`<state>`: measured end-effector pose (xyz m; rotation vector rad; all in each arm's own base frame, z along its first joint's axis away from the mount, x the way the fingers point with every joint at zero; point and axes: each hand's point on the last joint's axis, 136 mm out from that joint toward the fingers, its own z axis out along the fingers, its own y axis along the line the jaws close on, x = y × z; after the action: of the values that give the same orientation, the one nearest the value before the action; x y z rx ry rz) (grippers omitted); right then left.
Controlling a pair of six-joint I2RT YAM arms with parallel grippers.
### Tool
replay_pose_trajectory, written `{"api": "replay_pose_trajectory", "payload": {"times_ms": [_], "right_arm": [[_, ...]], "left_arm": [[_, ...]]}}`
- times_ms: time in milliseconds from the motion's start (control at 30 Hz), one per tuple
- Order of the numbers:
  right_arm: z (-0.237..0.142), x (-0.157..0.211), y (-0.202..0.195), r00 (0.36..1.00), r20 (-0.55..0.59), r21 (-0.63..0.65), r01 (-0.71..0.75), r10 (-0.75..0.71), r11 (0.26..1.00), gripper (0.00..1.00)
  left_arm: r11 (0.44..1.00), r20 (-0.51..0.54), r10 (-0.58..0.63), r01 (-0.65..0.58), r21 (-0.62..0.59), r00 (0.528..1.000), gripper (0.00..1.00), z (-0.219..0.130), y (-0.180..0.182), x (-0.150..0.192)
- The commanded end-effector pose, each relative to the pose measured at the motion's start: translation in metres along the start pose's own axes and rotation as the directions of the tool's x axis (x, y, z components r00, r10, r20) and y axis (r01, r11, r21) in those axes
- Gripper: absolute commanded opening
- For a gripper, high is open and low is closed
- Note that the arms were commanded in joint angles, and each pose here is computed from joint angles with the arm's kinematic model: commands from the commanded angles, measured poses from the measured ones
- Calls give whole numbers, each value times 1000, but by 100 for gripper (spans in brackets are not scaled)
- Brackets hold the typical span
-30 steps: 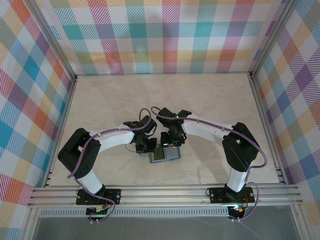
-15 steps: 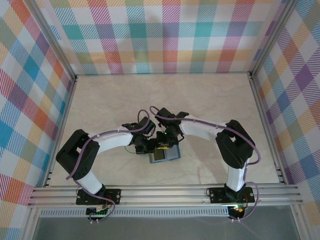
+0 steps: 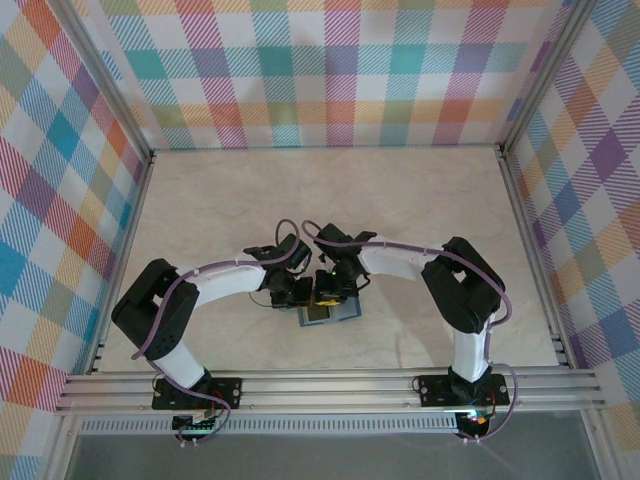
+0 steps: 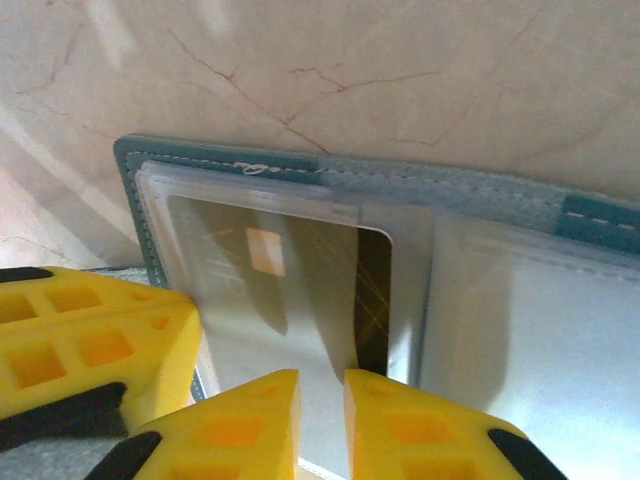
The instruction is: Take the credit cards out of the card holder
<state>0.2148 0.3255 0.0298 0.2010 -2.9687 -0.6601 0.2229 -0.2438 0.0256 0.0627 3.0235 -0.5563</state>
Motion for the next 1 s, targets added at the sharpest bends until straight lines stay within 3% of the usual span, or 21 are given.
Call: {"api": "replay_pose_trajectory", "payload": {"times_ms": [0, 367, 467, 767, 967], "right_arm": [[0, -1, -7, 1000, 13, 17, -16, 16, 1000, 23], [-2, 1, -17, 999, 28, 51, -22, 21, 998, 28], [-8, -1, -1, 999, 40, -30, 1, 1, 1000, 31], [-24, -7, 10, 997, 66, -130, -16, 25, 991, 32], [-29, -6, 3, 998, 56, -144, -24, 33, 989, 32]], "left_arm": [[991, -20, 18, -20, -133, 1000, 5, -4, 26, 11], [986, -25, 32, -36, -164, 999, 5, -7, 30, 11], [983, -12, 37, -38, -177, 999, 5, -12, 31, 9], [995, 60, 55, -49, -87, 997, 6, -39, -4, -6], [996, 27, 68, -67, -52, 997, 5, -24, -23, -3]]}}
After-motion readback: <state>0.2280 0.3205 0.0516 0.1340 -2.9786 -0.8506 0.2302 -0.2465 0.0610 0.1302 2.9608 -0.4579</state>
